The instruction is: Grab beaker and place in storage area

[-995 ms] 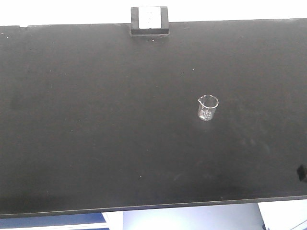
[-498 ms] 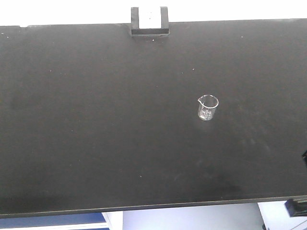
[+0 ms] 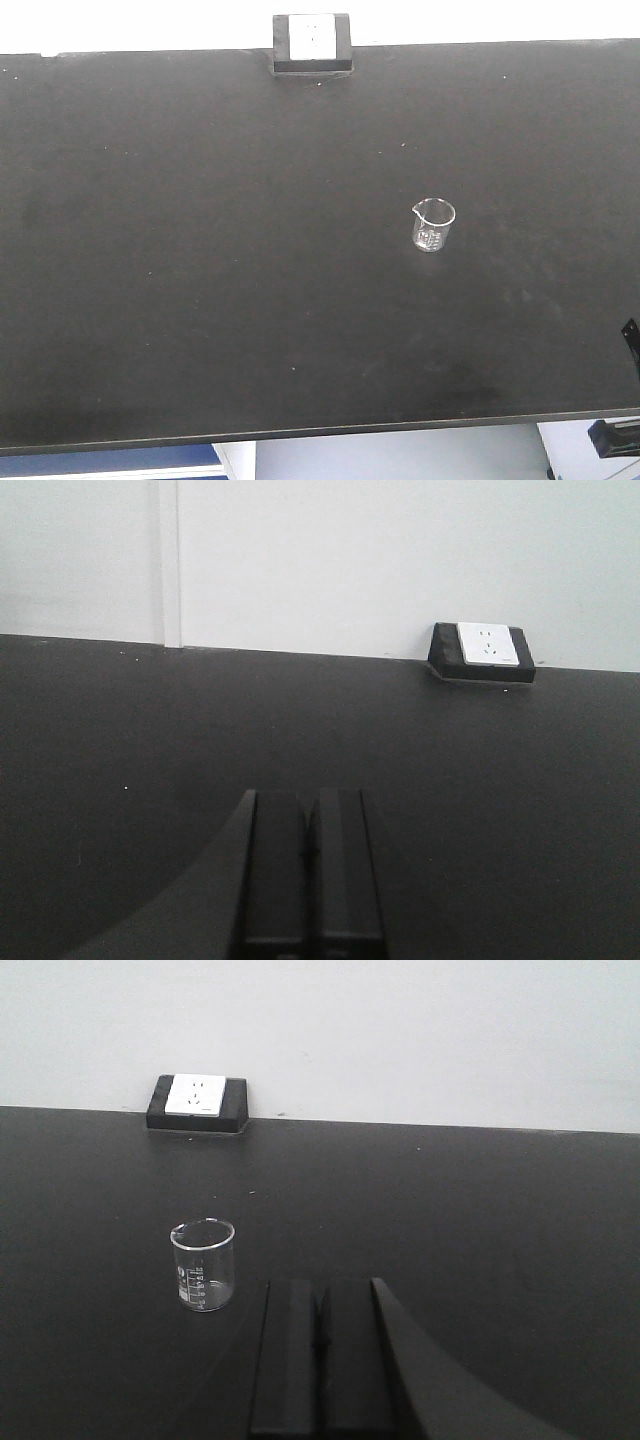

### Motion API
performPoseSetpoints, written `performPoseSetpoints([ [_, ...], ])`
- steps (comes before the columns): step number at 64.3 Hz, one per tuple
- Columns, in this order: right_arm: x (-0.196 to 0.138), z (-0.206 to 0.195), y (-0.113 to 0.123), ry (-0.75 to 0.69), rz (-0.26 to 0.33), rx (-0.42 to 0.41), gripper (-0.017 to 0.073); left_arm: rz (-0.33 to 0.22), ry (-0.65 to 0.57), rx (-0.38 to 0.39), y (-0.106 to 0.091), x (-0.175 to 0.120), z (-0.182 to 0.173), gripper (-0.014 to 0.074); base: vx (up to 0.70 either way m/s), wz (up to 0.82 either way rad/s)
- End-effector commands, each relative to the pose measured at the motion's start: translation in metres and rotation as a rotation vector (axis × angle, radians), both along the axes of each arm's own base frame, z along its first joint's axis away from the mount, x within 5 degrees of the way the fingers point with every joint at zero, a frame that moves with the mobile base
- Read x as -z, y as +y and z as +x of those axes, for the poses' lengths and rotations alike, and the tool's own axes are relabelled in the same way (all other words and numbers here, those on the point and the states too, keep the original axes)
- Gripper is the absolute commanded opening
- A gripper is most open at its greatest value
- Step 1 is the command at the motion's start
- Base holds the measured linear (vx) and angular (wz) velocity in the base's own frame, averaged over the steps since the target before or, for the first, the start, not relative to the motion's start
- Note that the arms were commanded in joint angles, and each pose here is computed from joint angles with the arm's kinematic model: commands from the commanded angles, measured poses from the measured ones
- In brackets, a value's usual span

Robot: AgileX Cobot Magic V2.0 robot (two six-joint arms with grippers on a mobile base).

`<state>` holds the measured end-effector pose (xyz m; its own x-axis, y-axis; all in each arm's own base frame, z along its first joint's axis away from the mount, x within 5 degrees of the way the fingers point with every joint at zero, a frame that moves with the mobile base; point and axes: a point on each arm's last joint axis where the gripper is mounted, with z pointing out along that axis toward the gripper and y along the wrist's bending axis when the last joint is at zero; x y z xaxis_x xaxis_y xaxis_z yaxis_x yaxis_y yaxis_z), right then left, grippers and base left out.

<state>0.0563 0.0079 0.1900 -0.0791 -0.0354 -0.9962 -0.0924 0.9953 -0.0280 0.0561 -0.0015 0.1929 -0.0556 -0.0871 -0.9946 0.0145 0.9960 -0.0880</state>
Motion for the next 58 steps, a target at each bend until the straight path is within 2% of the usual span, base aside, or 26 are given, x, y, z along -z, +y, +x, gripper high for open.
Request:
performPoseSetpoints([
  [1,-0.0045,-0.0011,-0.0031,-0.077,-0.003,0.036,-0.0006,-0.018,-0.116,-0.006,0.0006,-0.0154,-0.0014,-0.0006,0.0,0.0],
  [58,-0.0045,-0.0011,-0.0031,-0.077,-0.003,0.036,-0.0006,-0.018,-0.116,-0.006,0.0006,-0.0154,-0.0014,-0.0006,0.0,0.0],
])
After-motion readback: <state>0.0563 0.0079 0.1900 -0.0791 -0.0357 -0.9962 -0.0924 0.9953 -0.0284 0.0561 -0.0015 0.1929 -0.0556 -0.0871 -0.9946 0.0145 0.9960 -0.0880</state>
